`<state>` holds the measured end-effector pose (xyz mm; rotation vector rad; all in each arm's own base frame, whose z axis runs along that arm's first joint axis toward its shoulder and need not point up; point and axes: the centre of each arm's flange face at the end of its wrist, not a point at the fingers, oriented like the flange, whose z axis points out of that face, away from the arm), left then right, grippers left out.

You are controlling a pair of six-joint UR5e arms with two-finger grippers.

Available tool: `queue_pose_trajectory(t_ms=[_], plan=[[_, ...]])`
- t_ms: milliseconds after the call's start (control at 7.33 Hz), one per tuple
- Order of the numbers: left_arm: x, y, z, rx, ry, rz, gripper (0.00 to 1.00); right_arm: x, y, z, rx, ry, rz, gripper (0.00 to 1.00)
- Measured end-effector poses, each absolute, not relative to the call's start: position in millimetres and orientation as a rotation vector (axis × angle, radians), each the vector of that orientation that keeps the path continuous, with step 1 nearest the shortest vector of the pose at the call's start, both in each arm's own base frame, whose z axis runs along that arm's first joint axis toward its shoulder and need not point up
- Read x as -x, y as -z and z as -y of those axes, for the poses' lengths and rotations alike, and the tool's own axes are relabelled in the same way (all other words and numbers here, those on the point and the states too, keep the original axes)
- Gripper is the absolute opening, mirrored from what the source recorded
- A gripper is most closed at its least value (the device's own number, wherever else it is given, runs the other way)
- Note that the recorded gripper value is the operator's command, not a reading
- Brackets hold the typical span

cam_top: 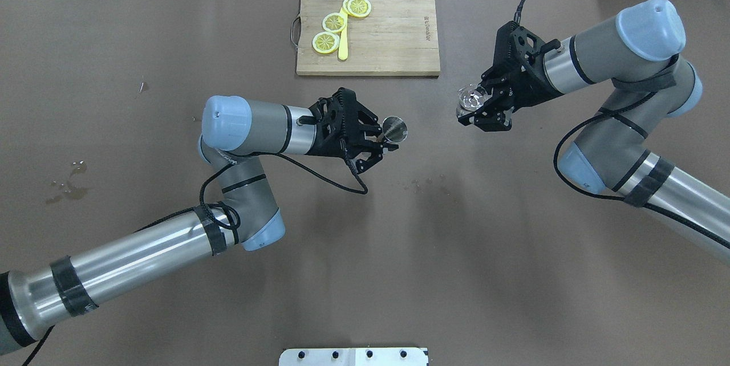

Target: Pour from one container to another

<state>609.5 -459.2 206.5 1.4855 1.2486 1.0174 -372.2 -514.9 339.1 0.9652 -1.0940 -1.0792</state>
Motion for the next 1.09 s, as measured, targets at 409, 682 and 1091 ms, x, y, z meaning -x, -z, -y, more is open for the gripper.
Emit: queue_pose_trajectory(t_ms=[409,682,1091], plan=[[-617.5,-205.1,454.5,-1.485,-1.021,-1.258,0.00,371.1,-326.7,503.7,-0.963,1.137,1.116,0.00],[-618.3,-204.6,454.5,-1.484,-1.020,-1.257,0.00,368.9,-323.0,496.5,-0.944,1.161,1.130,0.00],[-621.0,-206.7,456.1,-1.477,-1.020,-1.252,0.00,361.0,-287.2,480.1,-0.827,1.182,1.100,0.00]])
